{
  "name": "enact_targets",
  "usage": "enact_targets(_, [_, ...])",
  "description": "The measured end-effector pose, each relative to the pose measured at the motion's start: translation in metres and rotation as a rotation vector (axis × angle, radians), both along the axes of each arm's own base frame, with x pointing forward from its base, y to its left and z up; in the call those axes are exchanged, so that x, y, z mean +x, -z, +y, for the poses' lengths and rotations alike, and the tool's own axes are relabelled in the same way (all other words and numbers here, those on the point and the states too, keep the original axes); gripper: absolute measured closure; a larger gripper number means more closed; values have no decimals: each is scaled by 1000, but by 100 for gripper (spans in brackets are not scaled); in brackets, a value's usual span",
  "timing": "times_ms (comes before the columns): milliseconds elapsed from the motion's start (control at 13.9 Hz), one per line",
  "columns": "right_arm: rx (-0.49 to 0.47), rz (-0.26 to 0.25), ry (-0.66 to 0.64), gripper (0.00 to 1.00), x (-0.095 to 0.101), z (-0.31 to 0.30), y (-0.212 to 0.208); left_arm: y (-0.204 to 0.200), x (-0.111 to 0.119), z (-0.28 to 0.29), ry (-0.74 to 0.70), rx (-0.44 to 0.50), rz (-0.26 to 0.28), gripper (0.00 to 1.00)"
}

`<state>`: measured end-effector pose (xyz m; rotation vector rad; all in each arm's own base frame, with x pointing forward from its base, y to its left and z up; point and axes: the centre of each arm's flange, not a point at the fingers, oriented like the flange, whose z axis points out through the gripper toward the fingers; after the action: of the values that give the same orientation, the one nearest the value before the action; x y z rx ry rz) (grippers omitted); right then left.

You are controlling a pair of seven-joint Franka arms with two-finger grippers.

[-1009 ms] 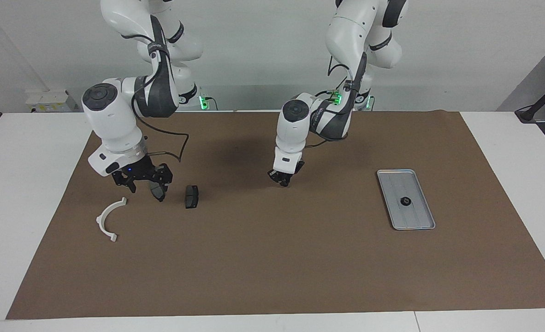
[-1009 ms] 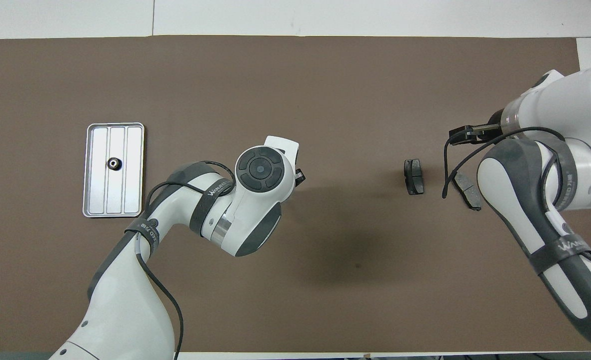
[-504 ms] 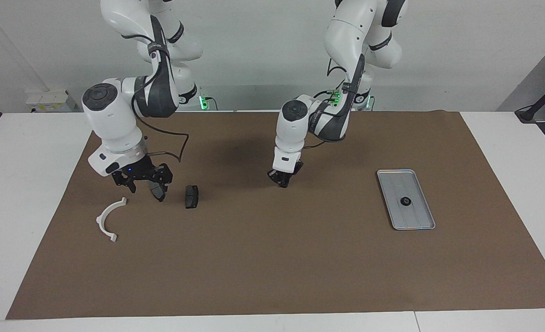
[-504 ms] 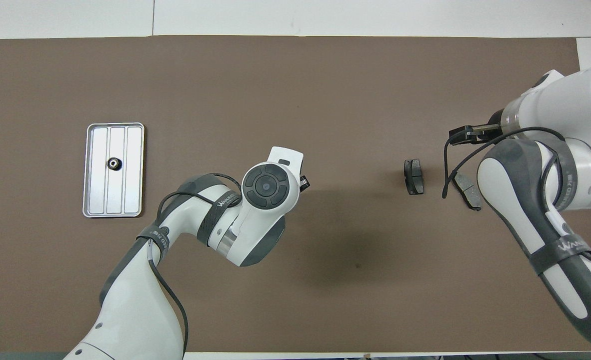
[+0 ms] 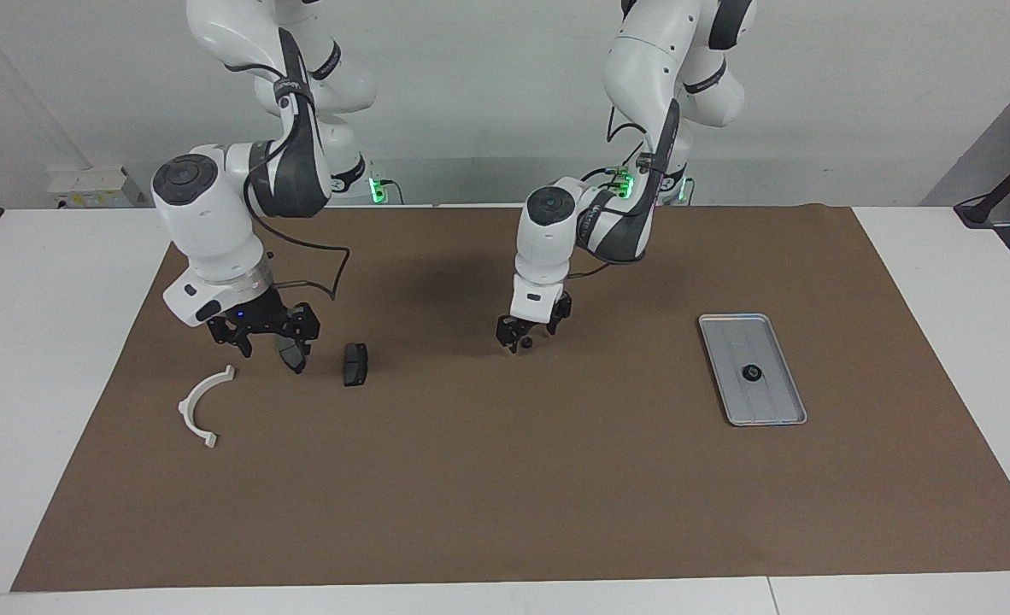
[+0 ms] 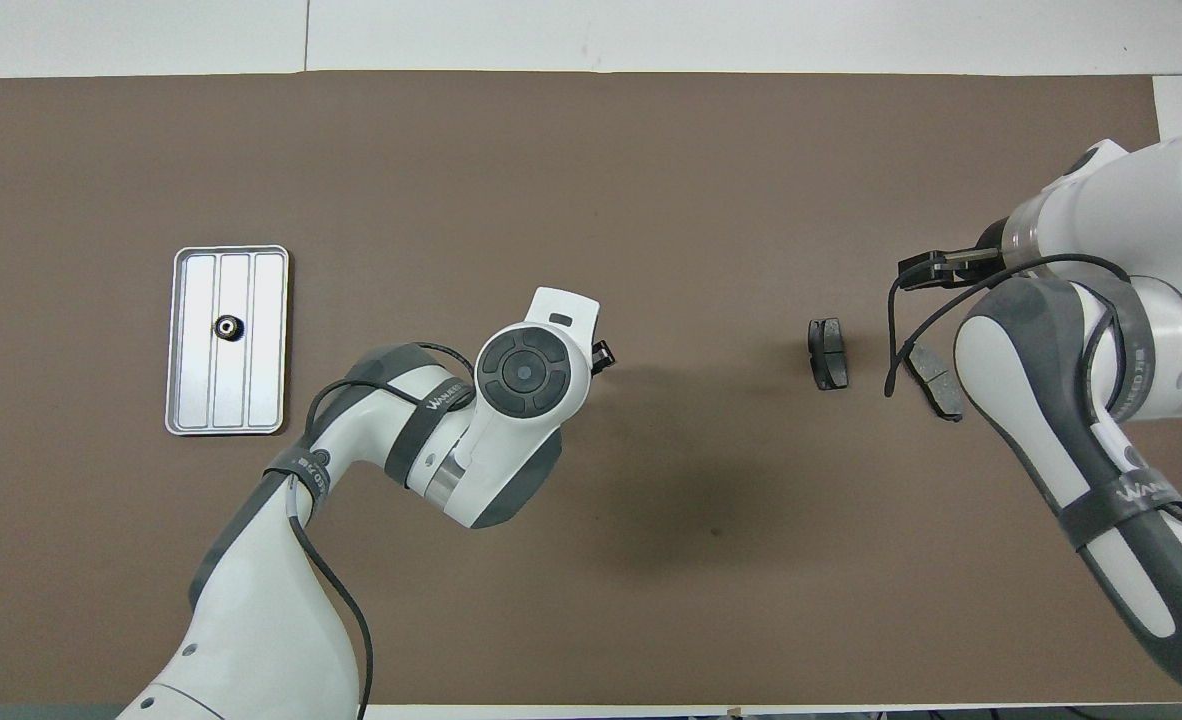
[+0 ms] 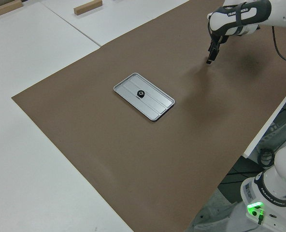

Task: Place bearing gear from tray to pile

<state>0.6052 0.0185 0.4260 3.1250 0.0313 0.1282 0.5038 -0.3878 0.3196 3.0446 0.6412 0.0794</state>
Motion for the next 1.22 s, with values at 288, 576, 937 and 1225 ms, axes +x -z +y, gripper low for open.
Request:
enact_targets(288, [0,0,6,0,0,-4,0,-87,64,127,117,44,39,0])
enact_targets(576, [0,-5,6,0,1,-4,-2,-144,85,262,198,46,40,0])
enact_targets(937, [1,-8,-3,0,2,2,-4,-173,96,336,258,49,58,0])
enact_targets(1225, [1,-11,-2,0,2,1,-4,-217,87,365,257,51,19,0])
